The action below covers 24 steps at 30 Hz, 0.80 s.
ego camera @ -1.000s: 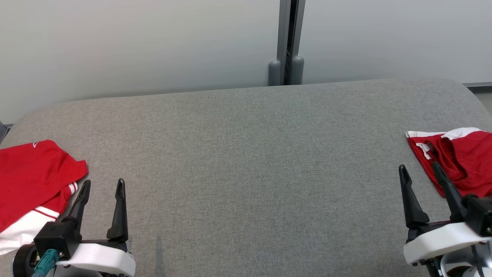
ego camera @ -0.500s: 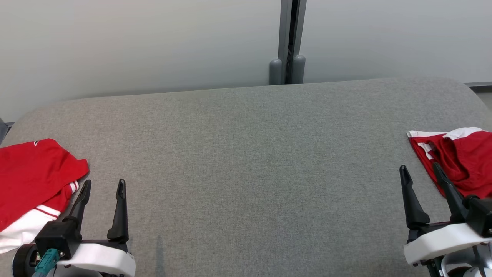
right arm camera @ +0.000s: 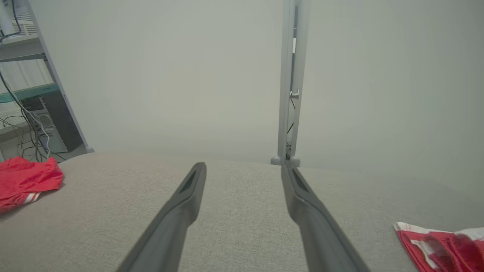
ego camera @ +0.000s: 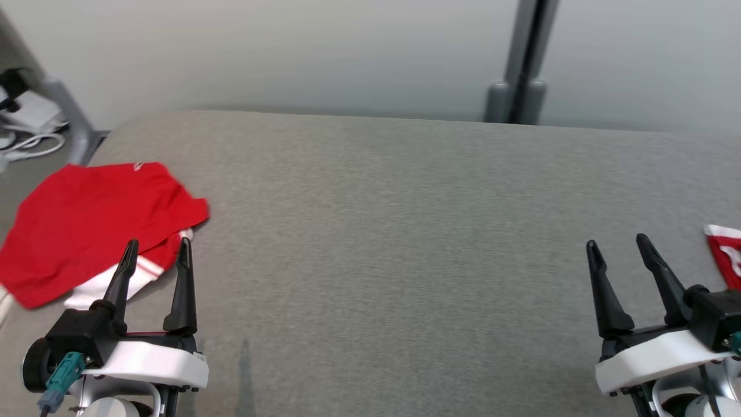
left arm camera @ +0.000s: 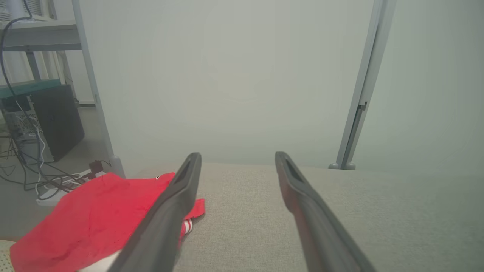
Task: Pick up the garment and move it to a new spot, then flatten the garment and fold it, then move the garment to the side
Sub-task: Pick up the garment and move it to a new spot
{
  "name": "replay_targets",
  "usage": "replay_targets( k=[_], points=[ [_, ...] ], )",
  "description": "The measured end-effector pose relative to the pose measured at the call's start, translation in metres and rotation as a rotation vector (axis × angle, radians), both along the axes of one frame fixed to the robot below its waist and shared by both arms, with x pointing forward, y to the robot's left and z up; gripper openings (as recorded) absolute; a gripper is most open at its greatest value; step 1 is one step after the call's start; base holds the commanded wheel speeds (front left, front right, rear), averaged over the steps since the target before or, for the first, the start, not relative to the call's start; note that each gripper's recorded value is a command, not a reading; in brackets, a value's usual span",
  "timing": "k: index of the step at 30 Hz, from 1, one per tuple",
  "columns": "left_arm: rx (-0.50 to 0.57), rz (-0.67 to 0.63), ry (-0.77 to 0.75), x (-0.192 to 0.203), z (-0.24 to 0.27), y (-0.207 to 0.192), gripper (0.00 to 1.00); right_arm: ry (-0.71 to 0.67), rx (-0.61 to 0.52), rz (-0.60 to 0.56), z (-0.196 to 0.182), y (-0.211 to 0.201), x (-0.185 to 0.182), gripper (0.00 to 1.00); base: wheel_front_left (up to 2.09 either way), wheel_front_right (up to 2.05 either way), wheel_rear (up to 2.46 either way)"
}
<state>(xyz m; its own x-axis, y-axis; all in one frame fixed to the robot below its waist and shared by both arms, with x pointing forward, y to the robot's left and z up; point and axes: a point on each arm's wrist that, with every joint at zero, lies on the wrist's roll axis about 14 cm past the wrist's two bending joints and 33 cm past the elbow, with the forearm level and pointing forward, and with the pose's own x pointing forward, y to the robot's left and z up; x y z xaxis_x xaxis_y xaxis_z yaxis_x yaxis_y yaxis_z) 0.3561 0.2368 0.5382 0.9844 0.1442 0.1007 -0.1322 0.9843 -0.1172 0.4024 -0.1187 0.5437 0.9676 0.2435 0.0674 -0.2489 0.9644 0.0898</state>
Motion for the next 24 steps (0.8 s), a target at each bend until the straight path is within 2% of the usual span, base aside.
replay_targets(
  k=[6,11,16,24],
  points=[
    [-0.001,0.165,-0.014,-0.033,0.002,0.051,1.0,0.0,0.011,0.178,0.001,0.064,0.013,1.0,0.0,0.0,0.0],
    [0.003,0.262,-0.017,-0.057,0.003,0.079,1.0,0.006,0.018,0.266,-0.001,0.097,0.018,1.0,0.0,0.0,0.0],
    [0.004,0.317,-0.019,-0.072,0.004,0.092,1.0,0.01,0.022,0.314,-0.003,0.115,0.019,1.0,0.0,0.0,0.0],
    [-0.003,0.331,-0.014,-0.075,0.001,0.094,1.0,0.019,0.022,0.328,-0.005,0.12,0.02,1.0,0.0,0.0,0.0]
  ],
)
